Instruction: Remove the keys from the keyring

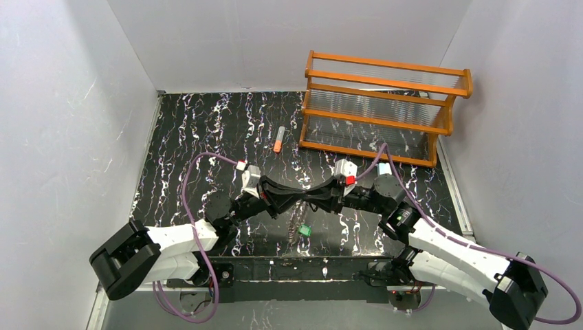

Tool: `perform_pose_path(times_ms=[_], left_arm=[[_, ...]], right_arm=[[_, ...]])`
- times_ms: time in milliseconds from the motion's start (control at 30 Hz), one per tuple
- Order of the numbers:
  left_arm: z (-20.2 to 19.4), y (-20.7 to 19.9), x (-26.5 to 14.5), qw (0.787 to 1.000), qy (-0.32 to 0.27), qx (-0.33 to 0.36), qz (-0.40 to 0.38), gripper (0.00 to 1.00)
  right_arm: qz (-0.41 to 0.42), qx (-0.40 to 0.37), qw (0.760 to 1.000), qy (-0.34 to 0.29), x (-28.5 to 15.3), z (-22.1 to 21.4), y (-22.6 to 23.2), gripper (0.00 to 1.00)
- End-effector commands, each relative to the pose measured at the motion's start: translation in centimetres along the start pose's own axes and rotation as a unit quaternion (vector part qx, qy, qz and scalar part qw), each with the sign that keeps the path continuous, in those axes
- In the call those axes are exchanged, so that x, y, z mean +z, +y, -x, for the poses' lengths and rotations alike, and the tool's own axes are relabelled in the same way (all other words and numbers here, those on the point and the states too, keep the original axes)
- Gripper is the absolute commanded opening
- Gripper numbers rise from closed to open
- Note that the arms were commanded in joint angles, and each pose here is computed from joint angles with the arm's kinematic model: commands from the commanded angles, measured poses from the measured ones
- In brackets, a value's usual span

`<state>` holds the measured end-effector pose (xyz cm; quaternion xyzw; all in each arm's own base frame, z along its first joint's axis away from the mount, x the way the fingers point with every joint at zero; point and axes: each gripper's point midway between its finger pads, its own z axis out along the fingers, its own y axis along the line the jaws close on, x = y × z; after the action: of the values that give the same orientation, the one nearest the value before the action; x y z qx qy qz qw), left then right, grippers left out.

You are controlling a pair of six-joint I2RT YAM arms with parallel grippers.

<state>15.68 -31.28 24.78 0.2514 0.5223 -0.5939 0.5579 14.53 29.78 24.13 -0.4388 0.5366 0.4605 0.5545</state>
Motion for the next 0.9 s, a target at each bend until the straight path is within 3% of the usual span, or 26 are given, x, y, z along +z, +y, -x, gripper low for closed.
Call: perform_pose_path(times_ms=[0, 133, 267, 567, 867], left_arm=[[1.1, -1.3, 0.0, 0.999, -0.014, 0.015, -0.027, 0.0], [1.4, -1.3, -0.2, 0.999, -0.018, 0.017, -0.026, 0.0], [1.4, -0.3, -0.6, 1.0, -0.008, 0.014, -0.008, 0.02], [1.4, 1.5, -1.0, 0.994, 0.088, 0.069, 0.021, 0.25], [0.6, 1.1, -0.4, 0.977, 0.179, 0.111, -0.022, 0.3]], right_arm=[[0.011, -0.028, 0.999, -0.041, 0.4, 3.8, 0.2, 0.23], [0.013, -0.022, 0.999, -0.027, 0.4, 3.5, 0.0, 0.01], [0.017, -0.009, 1.0, 0.009, 0.4, 3.4, 0.1, 0.01], [0.016, 0.028, 0.987, 0.16, -0.5, 2.1, -0.3, 0.01], [0.047, 0.037, 0.968, 0.246, -0.3, 1.9, -0.3, 0.01]])
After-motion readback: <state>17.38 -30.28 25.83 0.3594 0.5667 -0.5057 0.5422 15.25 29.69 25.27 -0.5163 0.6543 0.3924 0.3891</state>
